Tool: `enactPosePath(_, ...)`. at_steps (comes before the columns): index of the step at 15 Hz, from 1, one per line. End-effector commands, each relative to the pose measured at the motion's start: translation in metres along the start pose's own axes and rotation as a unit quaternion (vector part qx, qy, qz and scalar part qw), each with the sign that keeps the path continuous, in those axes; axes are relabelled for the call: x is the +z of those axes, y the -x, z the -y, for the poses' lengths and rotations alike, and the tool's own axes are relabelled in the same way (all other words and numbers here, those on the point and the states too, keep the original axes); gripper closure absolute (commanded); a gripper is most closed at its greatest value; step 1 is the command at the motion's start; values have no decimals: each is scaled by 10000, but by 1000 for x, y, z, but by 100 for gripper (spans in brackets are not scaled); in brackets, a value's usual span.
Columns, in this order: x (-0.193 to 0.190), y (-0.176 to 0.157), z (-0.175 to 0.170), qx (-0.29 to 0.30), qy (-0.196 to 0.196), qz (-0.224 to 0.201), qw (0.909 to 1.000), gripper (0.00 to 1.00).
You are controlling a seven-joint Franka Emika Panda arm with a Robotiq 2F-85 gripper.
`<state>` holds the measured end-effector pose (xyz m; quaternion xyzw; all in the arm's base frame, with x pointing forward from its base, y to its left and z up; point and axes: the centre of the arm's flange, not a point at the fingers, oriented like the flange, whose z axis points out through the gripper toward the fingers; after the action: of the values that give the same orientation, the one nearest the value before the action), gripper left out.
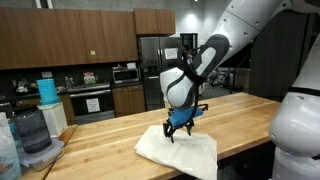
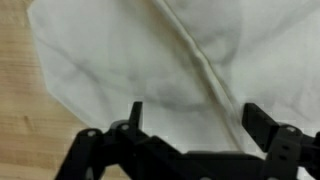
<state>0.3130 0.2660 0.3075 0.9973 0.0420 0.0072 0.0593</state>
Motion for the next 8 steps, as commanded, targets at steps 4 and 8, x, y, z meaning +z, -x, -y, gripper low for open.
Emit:
enactPosePath(4, 23, -41, -10, 386, 439, 42, 9983, 0)
enactPosePath(8, 23, -60, -19, 1097, 506, -918, 9884, 0)
